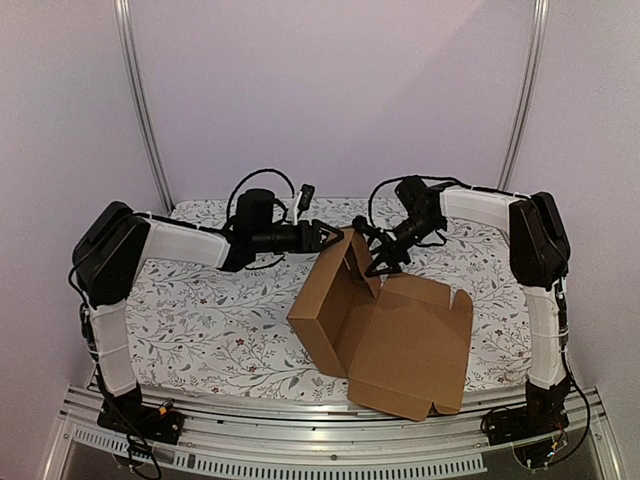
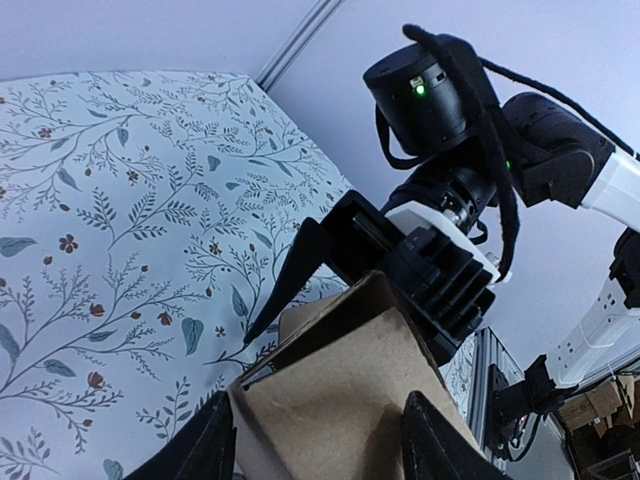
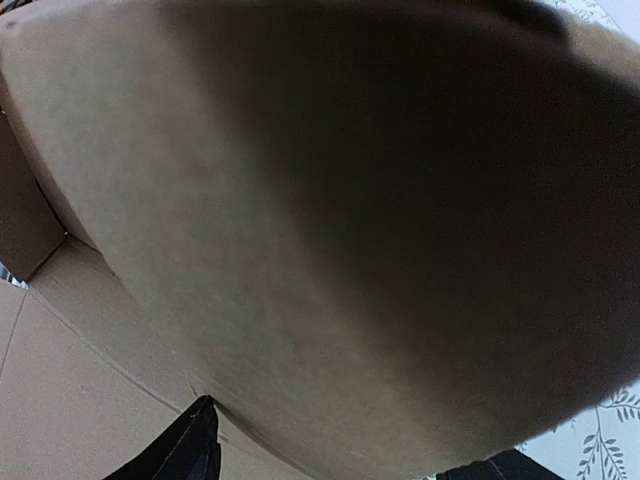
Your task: Fold the paper box
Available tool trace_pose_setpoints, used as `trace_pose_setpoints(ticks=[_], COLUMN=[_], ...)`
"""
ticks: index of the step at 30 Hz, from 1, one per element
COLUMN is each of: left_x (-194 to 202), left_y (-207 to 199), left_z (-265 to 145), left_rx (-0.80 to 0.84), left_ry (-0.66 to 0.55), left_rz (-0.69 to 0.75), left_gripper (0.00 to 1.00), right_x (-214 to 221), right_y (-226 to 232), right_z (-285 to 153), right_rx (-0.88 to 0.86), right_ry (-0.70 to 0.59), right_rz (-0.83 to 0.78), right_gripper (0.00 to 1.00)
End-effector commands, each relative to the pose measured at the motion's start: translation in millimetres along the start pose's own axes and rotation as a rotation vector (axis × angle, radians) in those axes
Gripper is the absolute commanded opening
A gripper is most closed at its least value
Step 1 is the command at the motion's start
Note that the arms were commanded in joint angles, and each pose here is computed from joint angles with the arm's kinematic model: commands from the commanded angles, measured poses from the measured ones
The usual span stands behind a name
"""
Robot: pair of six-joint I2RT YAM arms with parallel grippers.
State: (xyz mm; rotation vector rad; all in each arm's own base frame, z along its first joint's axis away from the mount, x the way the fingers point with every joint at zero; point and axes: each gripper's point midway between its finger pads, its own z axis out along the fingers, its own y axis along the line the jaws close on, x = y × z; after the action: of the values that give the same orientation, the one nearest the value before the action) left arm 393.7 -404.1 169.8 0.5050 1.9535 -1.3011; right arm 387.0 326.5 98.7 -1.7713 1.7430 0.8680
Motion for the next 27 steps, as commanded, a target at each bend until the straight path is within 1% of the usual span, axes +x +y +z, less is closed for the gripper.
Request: trace_pose_setpoints(ticks=[1, 3, 4, 5, 6, 7, 10, 13, 16, 19, 21, 23, 25, 27], left_x=[6, 2, 1, 0, -1, -1, 0, 2, 3, 2, 1, 5, 10, 14], left_y=[0, -2, -2, -2, -1, 0, 1, 3, 5, 5, 6, 7, 8, 9], left_z=[-6, -8, -10, -12, -13, -14, -14, -11, -9, -10, -10, -7, -5, -4], left_rx=[0.01, 0.026, 0.026, 0.025, 0.022, 0.022, 0.02, 0.021, 0.025, 0.019, 0.004, -0.033, -0.075, -0.094], left_ry=[0.034, 0.028, 0.026, 0.028, 0.028, 0.03, 0.035, 0.038, 0.043, 0.044, 0.049, 0.079, 0.108, 0.126], left_rz=[-0.011, -0.012, -0.014, -0.014, -0.014, -0.012, -0.015, -0.029, -0.04, -0.039, -0.031, -0.009, 0.027, 0.043], left_gripper=[0.57, 0.57, 0.57, 0.57, 0.57, 0.57, 0.57, 0.57, 0.56, 0.55, 0.54, 0.53, 0.53, 0.53], right_x=[3, 0, 0, 6, 12, 16, 22, 19, 12, 9, 13, 15, 5, 2], right_y=[-12, 0, 10, 22, 25, 27, 23, 16, 4, 5, 10, 8, 1, -7], right_z=[4, -3, -7, -8, -7, -6, -3, 0, 1, -1, -7, -17, -38, -52], right_rx=[-0.01, -0.084, -0.125, -0.176, -0.193, -0.196, -0.183, -0.159, -0.119, -0.122, -0.128, -0.112, -0.089, -0.068], right_ry=[-0.033, -0.062, -0.054, -0.029, -0.016, -0.002, 0.012, -0.008, -0.033, -0.04, -0.016, -0.013, -0.085, -0.097], right_rz=[0.069, 0.095, 0.066, 0.077, 0.039, 0.018, -0.013, -0.022, 0.002, 0.03, 0.023, 0.013, 0.037, 0.075], right_gripper=[0.73, 0.76, 0.77, 0.79, 0.8, 0.84, 0.85, 0.83, 0.79, 0.8, 0.81, 0.8, 0.8, 0.8])
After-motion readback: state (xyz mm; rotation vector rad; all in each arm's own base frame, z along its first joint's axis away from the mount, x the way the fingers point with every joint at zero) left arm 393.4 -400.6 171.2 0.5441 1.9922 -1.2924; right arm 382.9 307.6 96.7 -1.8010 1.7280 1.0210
